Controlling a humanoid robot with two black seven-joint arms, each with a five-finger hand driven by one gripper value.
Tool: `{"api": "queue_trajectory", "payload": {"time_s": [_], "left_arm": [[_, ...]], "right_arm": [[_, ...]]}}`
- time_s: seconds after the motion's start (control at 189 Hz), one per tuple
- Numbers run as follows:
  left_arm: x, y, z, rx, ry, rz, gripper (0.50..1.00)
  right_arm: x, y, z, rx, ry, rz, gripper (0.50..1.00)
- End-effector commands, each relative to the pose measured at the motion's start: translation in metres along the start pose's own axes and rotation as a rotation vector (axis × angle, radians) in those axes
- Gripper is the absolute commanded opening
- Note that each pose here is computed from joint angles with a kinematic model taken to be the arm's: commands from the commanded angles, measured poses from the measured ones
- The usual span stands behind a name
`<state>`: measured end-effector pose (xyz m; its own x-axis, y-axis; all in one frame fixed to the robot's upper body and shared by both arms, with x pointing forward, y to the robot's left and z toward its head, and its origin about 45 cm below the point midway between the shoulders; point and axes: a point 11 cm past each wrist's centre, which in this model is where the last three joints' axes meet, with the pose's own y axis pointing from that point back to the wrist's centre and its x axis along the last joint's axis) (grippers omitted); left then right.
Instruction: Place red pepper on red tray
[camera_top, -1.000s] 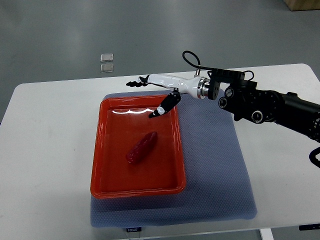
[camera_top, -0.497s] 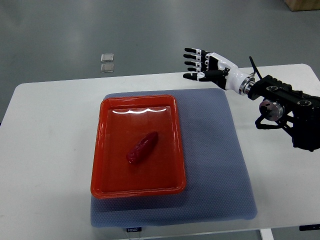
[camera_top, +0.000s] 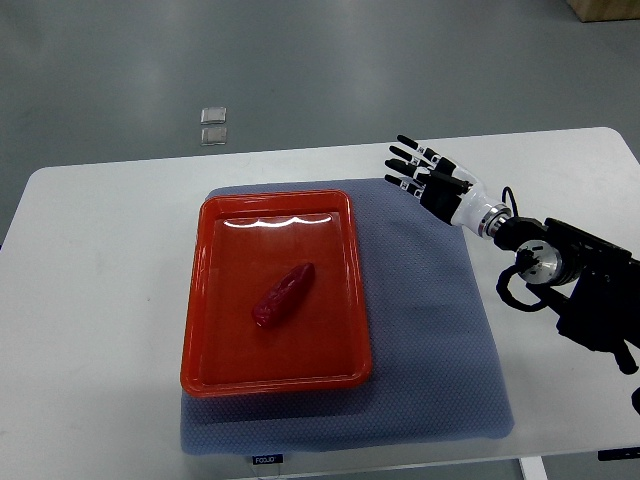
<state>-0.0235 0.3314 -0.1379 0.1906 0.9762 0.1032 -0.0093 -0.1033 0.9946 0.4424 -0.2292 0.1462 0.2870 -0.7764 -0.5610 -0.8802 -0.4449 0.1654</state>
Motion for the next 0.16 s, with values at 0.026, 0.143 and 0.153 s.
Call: {"api": "queue_trajectory", "payload": {"time_s": [0.026, 0.143, 0.153], "left_arm": [[0.0, 0.0, 0.0, 0.0, -0.001, 0.0, 1.0], [0.0, 0.0, 0.0, 0.0, 0.0, 0.0, 1.0], [0.0, 0.0, -0.0002, 0.001, 0.0, 0.0, 1.0]], "right_arm": [[-0.006, -0.0018, 0.0051, 0.001, -0.023, -0.021, 0.913], [-0.0068, -0.0029, 0.0028, 0.03, -0.06, -0.015, 0.913], [-0.0065, -0.0029, 0.0025, 0.031, -0.06, -0.012, 0.913]]}}
